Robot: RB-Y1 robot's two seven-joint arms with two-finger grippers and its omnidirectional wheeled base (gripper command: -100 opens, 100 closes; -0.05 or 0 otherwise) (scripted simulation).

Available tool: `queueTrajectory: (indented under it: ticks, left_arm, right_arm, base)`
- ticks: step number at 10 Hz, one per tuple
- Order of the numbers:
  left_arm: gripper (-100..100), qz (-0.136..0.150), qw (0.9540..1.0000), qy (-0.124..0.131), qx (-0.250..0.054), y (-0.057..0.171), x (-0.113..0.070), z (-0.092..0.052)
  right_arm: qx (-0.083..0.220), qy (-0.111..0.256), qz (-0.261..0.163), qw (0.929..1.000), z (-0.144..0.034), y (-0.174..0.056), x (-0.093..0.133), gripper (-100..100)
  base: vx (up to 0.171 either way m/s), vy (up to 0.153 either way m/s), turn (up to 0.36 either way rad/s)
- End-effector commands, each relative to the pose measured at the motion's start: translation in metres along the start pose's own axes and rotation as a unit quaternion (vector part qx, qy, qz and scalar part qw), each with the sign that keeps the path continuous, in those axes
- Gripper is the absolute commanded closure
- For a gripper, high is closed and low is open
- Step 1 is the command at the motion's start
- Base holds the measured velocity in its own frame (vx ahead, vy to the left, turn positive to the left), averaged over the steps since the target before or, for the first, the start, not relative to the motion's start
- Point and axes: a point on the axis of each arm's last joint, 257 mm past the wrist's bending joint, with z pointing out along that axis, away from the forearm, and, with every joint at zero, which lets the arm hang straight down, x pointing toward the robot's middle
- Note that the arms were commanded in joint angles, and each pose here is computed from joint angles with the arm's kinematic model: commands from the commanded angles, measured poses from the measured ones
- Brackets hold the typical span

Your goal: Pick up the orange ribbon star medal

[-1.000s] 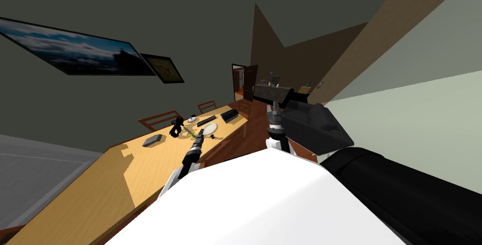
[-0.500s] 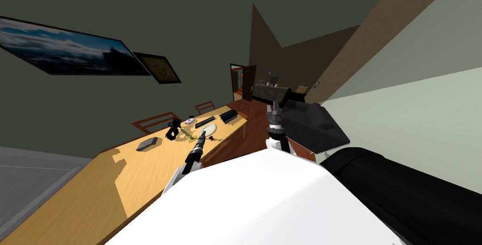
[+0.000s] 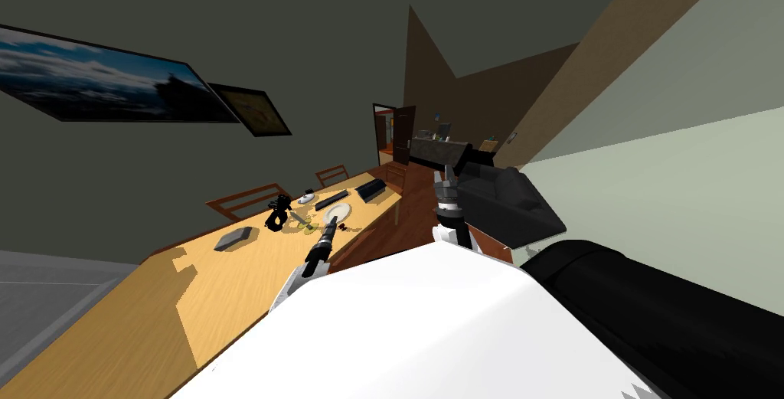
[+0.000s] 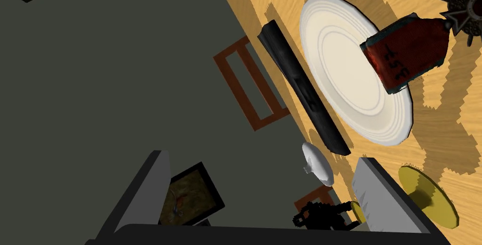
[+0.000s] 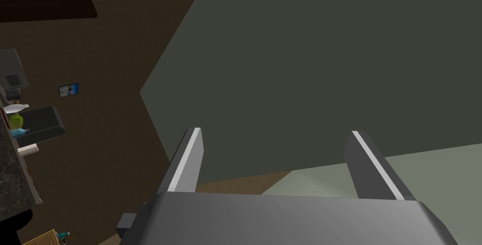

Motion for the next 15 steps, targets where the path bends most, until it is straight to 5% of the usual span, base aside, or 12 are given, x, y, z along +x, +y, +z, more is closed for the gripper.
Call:
queueTrajectory:
  ticks: [1, 7, 14, 15]
  left_arm:
    - [-100, 0.005, 0.9999, 0.004, -0.014, 0.012, 0.005, 0.002]
    - [-100, 0.043, 0.9941, 0.037, -0.093, 0.062, 0.028, 0.021]
    - [-100, 0.077, 0.9859, 0.06, -0.136, 0.084, 0.039, 0.034]
    - [0, 0.078, 0.9856, 0.06, -0.137, 0.085, 0.039, 0.034]
  right_arm:
    - [0.0, 0.0, 0.0, 1.0, 0.0, 0.0, 0.0, 0]
    - [0.0, 0.0, 0.0, 1.0, 0.0, 0.0, 0.0, 0]
    - [0.0, 0.0, 0.0, 1.0, 0.0, 0.0, 0.0, 0]
    - [0.0, 0.0, 0.0, 1.0, 0.0, 0.0, 0.0, 0]
  base:
    - [0.017, 0.001, -0.011]
    - [0.02, -0.002, -0.009]
    - [0.012, -0.01, 0.019]
    - [0.0, 0.0, 0.0]
